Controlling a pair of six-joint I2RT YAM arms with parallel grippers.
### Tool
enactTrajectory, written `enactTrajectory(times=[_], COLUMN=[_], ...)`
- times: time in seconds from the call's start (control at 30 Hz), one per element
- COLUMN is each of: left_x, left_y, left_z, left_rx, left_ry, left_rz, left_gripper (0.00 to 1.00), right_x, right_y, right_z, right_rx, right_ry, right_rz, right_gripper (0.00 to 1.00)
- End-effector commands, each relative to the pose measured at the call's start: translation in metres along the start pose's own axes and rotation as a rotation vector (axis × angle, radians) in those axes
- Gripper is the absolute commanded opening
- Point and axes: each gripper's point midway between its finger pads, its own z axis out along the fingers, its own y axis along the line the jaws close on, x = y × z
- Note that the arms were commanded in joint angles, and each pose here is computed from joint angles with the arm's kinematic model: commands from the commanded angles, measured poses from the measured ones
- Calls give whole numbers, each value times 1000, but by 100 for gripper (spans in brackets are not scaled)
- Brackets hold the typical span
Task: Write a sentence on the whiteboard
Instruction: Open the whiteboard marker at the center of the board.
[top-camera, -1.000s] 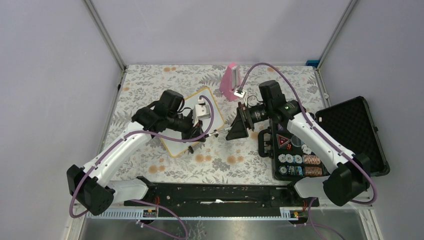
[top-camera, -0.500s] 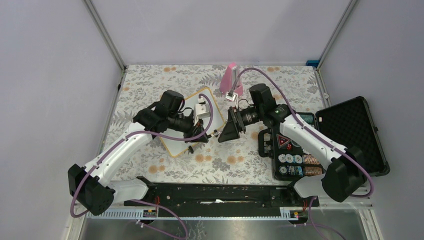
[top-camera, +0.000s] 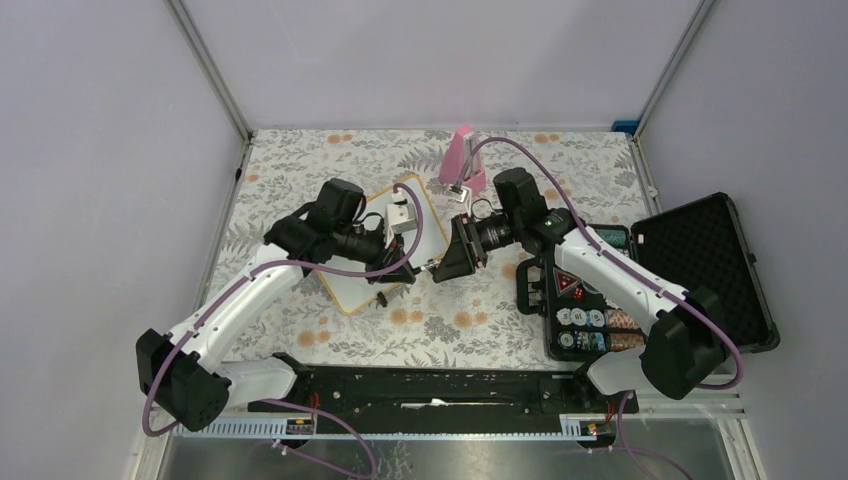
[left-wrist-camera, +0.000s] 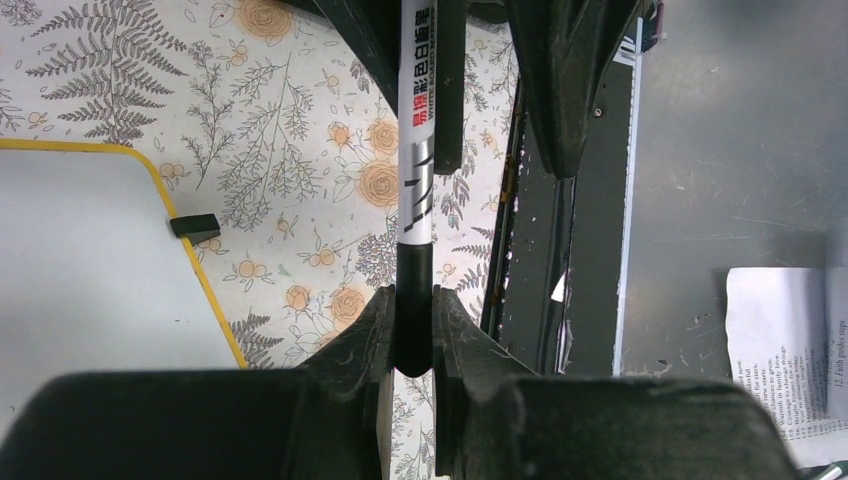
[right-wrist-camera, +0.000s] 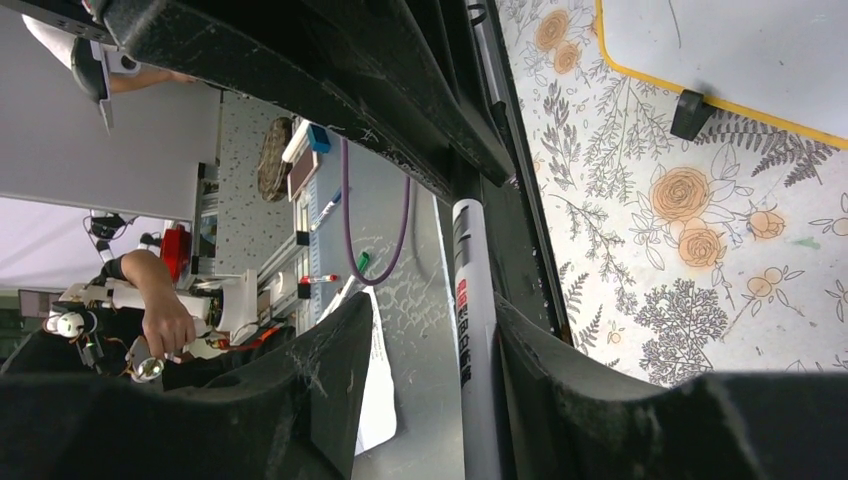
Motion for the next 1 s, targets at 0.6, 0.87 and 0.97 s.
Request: enactTrajectory(times=[0.6, 0.87, 0.97], left_x=[-22, -20, -20], left_y=[-11, -11, -11], left_z=[0, 0, -2], left_rx=[70, 68, 64], left_ry=[-85, -85, -87], left_rz=[8, 11, 14], left_gripper=[0, 0, 0], right_x=[-39, -38, -37], right_y=[-1, 5, 6], right_z=[14, 14, 13], right_rx=[12, -23, -25], right_ry=[-97, -96, -93], right_rz=[28, 32, 31], right_gripper=[36, 48, 47])
